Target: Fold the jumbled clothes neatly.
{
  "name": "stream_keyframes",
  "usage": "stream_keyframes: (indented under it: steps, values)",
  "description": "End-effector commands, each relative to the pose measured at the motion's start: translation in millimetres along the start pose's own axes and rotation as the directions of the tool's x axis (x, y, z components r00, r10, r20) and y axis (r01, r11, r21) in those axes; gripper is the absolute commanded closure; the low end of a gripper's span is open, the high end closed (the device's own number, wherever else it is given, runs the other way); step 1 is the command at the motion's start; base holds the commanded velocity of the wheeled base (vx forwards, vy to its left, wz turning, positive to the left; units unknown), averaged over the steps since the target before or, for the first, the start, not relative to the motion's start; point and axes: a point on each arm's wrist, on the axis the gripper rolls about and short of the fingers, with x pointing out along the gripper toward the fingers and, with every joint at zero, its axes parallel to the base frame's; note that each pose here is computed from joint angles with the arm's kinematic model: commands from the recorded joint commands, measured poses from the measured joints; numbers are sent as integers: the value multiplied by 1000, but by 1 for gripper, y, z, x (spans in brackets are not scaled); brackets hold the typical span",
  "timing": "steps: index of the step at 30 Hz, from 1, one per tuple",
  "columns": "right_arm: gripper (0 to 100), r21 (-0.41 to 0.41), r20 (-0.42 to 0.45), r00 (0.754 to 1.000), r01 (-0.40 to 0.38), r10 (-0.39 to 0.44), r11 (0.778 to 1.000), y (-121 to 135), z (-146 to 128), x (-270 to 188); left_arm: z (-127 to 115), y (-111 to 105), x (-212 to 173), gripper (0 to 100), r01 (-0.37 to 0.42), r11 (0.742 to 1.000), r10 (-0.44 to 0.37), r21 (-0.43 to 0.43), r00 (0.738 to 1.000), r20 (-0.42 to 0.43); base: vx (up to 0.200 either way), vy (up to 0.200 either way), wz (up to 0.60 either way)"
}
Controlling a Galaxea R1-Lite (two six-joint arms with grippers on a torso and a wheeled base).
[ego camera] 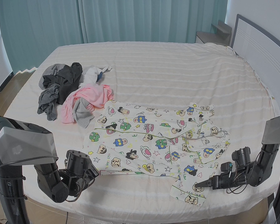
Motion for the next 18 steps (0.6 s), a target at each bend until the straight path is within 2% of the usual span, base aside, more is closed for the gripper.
stream_keyframes:
  steps: [1, 3, 4, 14, 18]
  values:
    - [0, -5, 1, 1000, 20, -20, 1000, -3, 2, 7, -1, 1, 0, 100, -5, 1000, 5, 2, 1000, -4, 0, 0, 0]
    - [0, 1, 0, 999, 39, -39, 999, -6, 1, 9, -1, 1, 0, 100, -5, 1000, 5, 2, 1000, -4, 0, 0, 0]
    - [100, 1, 1, 999, 42, -42, 999, -6, 1, 9, -1, 1, 0, 100, -5, 1000, 5, 4, 1000, -4, 0, 0, 0]
    - [100, 12, 13, 998, 57, -57, 998, -9, 0, 2, -1, 2, -1, 100, -9, 1000, 9, 11, 1000, -3, 0, 0, 0]
    - [100, 26, 45, 996, 72, -73, 997, -14, 2, -11, -3, 9, -3, 100, -31, 997, 32, 76, 999, -14, 0, 0, 0]
